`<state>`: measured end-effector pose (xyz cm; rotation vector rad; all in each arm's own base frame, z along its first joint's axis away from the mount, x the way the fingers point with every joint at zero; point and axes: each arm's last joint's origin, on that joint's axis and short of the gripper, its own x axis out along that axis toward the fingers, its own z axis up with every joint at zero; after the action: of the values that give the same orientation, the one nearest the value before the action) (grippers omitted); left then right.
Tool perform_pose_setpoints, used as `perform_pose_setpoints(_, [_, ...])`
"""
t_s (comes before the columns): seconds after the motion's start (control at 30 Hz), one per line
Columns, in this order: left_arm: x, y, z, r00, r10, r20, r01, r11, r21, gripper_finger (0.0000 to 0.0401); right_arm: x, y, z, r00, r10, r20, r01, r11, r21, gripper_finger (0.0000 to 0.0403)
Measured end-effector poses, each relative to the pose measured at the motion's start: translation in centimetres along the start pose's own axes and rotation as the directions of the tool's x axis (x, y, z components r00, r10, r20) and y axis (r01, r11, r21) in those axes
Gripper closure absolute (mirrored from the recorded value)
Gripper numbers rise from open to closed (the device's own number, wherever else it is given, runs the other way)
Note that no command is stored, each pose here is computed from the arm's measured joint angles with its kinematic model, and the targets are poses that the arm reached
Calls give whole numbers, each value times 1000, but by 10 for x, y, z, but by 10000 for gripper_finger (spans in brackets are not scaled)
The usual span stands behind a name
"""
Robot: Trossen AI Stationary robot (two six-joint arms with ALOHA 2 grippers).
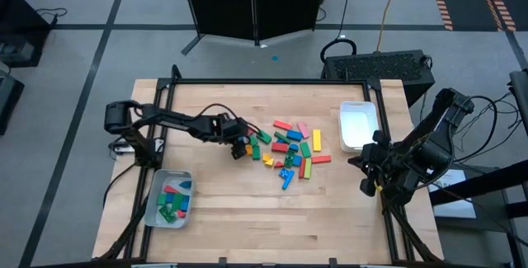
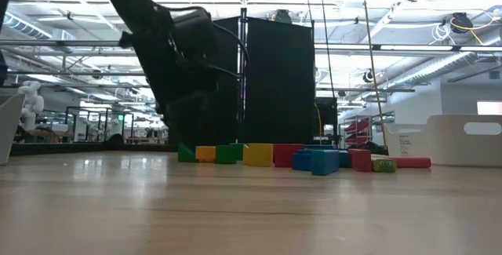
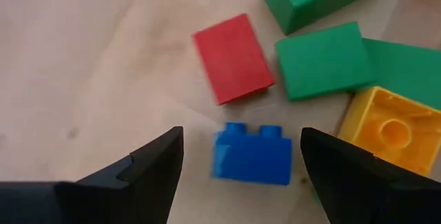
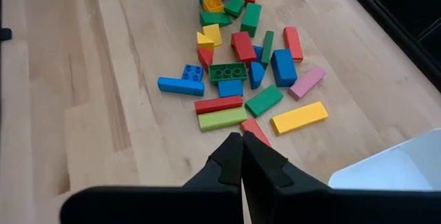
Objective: Sort blocks by size
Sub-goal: Put the blue game piece into the gray bin
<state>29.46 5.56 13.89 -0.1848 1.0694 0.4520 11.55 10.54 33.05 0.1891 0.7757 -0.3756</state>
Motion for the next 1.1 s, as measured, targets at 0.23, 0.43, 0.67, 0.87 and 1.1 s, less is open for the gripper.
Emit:
perform_pose_setpoints(0.23, [9, -1, -2, 1000, -8, -23, 8, 1000, -9, 178, 0, -3, -2, 999, -16, -32, 15, 1000, -23, 403])
perform_pose_setpoints(0.43, [2, 0, -1, 1000, 16, -10, -16, 1000, -27, 278, 0, -3, -2, 999, -20, -34, 20, 999, -28, 403])
perform_pose_setpoints(0.67, [-46, -13, -6, 998, -66, 7, 66, 996, -62, 278, 0, -3, -2, 999, -23, -31, 22, 999, -30, 403])
perform_pose_setpoints(0.87, [-116, -29, -34, 987, -162, -4, 159, 970, -184, 278, 0, -3, -2, 999, -24, -27, 24, 999, -30, 403])
perform_pose_setpoints(1.1, [-179, -53, -95, 939, -303, -165, 249, 927, -281, 278, 0, -3, -1, 1000, -19, -20, 18, 1000, -22, 403])
